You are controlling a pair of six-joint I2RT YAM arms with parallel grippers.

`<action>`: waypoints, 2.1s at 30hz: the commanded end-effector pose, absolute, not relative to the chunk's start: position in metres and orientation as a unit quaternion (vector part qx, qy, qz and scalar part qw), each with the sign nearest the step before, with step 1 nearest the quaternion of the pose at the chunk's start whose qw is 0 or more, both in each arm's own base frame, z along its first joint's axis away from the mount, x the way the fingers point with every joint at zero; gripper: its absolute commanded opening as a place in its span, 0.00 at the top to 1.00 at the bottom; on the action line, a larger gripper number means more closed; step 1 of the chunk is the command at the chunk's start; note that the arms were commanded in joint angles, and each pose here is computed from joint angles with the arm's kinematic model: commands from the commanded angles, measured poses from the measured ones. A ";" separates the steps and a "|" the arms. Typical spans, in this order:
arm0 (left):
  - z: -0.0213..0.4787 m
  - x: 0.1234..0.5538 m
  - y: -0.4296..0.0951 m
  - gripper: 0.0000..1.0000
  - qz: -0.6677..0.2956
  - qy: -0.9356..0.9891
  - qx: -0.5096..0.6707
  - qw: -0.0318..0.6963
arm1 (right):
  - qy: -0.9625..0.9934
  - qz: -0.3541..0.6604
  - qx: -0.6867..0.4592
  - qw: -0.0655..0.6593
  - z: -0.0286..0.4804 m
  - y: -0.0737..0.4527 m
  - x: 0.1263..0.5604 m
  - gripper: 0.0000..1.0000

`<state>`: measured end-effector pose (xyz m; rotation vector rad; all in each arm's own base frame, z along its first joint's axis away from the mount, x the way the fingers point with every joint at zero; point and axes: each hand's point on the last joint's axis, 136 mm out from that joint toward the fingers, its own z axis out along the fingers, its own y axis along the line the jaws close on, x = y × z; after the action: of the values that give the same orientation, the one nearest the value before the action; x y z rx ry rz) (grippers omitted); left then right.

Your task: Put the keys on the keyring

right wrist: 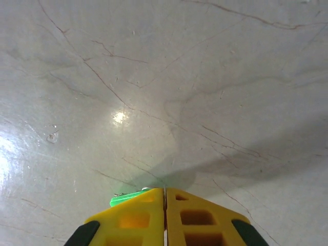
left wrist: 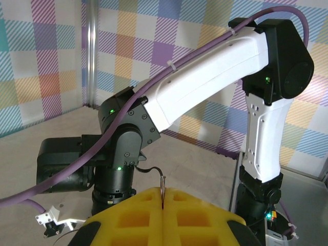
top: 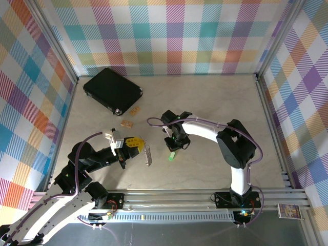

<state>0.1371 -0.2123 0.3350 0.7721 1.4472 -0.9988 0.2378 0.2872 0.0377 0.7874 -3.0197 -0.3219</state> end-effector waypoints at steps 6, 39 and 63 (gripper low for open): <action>0.348 0.135 -0.210 1.00 -0.435 0.596 0.326 0.591 | -0.959 -0.097 0.268 -0.009 0.043 0.280 0.238 0.87; 0.349 0.134 -0.208 1.00 -0.433 0.595 0.324 0.594 | -0.946 -0.038 0.322 0.001 0.029 0.294 0.239 0.65; 0.350 0.133 -0.208 1.00 -0.434 0.594 0.325 0.595 | -0.944 -0.025 0.330 0.004 0.028 0.294 0.237 0.86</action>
<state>0.1355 -0.2113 0.3367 0.7720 1.4389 -1.0009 0.2400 0.2958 0.0243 1.0226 -2.9700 -0.1010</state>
